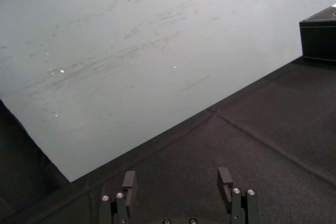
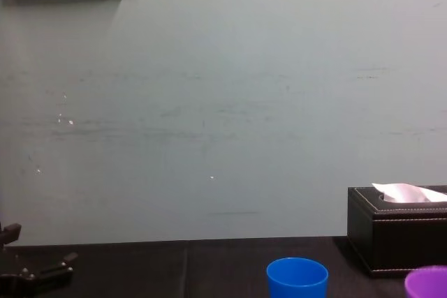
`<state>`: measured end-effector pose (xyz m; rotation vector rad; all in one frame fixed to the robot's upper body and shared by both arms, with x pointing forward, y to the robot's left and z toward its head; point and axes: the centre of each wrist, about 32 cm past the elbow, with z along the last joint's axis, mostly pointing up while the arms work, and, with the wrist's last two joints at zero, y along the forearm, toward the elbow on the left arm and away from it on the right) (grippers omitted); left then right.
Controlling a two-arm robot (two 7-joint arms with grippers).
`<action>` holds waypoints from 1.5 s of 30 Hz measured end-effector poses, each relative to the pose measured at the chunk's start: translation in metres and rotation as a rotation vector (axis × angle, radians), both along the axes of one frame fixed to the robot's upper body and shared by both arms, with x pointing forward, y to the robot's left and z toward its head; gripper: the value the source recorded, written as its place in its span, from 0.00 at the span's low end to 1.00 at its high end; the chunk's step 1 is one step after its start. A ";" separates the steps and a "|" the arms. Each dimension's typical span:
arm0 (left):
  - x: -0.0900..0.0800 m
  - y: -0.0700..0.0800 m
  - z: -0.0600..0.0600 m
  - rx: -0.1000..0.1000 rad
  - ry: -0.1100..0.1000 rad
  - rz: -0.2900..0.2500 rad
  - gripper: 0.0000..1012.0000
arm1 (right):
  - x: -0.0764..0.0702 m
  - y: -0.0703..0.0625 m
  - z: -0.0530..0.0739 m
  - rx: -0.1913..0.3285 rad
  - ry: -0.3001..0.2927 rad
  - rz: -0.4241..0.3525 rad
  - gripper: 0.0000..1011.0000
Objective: Stack the three plastic cups sequentially using one hand.
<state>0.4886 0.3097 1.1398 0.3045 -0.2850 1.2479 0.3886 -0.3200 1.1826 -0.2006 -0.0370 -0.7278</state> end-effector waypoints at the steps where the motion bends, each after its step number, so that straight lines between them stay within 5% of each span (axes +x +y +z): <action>1: 0.000 0.000 0.000 0.000 0.000 0.000 1.00 | 0.001 0.000 0.002 0.000 -0.003 -0.001 0.72; 18: 0.000 0.000 0.000 0.000 0.000 0.000 1.00 | 0.039 0.015 0.040 0.027 -0.071 -0.024 0.72; 32: 0.000 0.000 0.000 0.000 0.000 0.000 1.00 | 0.084 0.045 0.044 0.067 -0.044 -0.037 0.72; 45: 0.000 0.000 0.000 0.000 0.000 0.000 1.00 | 0.116 0.065 0.033 0.019 -0.049 -0.057 0.72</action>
